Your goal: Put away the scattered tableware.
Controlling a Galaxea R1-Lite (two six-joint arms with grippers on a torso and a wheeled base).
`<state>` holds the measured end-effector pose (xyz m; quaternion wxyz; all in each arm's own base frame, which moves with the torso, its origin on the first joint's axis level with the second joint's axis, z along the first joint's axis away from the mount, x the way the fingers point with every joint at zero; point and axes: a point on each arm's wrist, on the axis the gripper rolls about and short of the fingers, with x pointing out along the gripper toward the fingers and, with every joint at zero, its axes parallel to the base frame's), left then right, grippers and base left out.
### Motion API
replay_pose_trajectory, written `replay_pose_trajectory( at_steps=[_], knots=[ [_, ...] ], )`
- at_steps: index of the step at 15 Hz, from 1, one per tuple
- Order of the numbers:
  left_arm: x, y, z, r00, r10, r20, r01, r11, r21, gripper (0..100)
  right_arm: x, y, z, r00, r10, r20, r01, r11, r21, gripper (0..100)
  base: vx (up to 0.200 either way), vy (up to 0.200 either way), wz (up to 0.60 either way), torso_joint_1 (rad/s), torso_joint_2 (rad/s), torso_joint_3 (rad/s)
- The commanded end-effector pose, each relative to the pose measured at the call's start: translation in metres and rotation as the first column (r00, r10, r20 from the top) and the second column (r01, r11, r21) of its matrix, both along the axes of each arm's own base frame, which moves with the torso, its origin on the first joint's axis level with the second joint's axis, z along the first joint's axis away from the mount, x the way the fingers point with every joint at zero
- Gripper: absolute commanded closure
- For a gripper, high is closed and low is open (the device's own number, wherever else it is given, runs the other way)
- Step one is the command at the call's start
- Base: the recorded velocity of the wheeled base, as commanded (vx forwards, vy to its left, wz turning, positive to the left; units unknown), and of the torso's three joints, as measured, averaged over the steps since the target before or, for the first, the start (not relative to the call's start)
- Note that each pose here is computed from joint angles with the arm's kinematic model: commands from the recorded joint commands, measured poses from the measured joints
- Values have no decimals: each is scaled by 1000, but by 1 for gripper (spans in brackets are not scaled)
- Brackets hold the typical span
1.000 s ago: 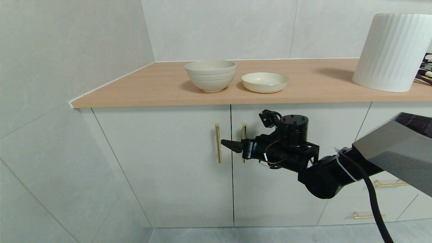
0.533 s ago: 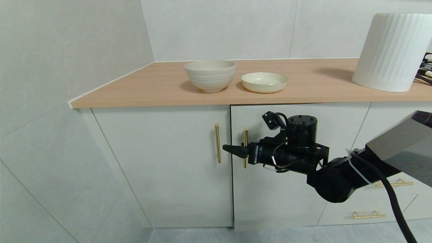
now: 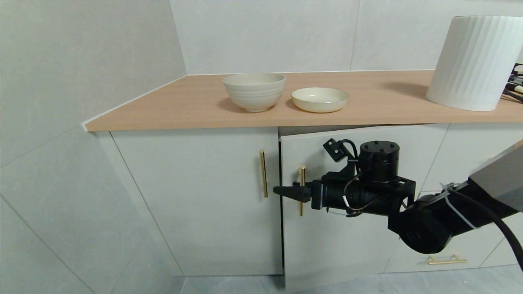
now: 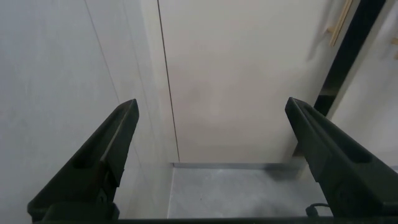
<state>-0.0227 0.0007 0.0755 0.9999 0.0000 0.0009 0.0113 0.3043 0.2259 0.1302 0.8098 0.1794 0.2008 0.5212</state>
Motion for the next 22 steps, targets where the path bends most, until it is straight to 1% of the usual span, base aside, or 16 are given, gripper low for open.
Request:
replay_pose_trajectory(
  at_steps=[1,6,9,13,14,15,16,17,18,19,20,21,22],
  knots=[
    [0,0,0,1000,0,0,0,1000,0,0,-12,-8,9,1000,17,6,-17,1000,8,0,0,0,0,0,0,0],
    [0,0,0,1000,0,0,0,1000,0,0,-34,-21,13,993,115,-15,-115,993,13,0,0,0,0,0,0,0],
    [0,0,0,1000,-1,0,1,1000,0,0,-38,-24,13,993,120,-18,-119,993,10,0,0,0,0,0,0,0],
    [0,0,0,1000,-1,-2,1,1000,8,0,-40,-26,13,993,120,-18,-120,993,7,0,0,0,0,0,0,0],
    [0,0,0,1000,-3,5,3,1000,8,0,-41,-26,13,993,120,-17,-120,993,8,0,0,0,0,0,0,0],
    [-1,0,5,999,-1,40,1,1000,5,0,-41,-27,12,993,120,-22,-120,993,5,0,0,0,0,0,0,0],
    [-4,0,20,993,-16,113,17,1000,-2,0,-43,-28,13,993,120,-20,-120,993,5,0,0,0,0,0,0,0],
    [-9,-1,33,989,-68,135,68,998,7,0,-44,-29,14,993,119,-17,-119,993,6,0,0,0,0,0,0,0],
    [-13,-3,43,984,-140,111,138,990,24,0,-45,-29,14,993,119,-17,-119,993,6,0,0,0,0,0,0,0],
    [-17,-5,55,971,-223,86,220,975,40,0,-45,-29,14,993,119,-18,-119,993,5,0,0,0,0,0,0,0],
    [-19,-7,84,942,-334,26,333,943,27,0,-45,-29,13,993,119,-18,-119,993,4,0,0,0,0,0,0,0],
    [-14,-8,104,924,-382,-18,382,924,-2,0,-45,-30,14,993,117,-15,-117,993,5,0,0,0,0,0,0,0],
    [0,-10,124,894,-442,-77,441,897,-38,0,-46,-30,17,993,117,-8,-117,993,9,0,0,0,0,0,0,0]
  ],
)
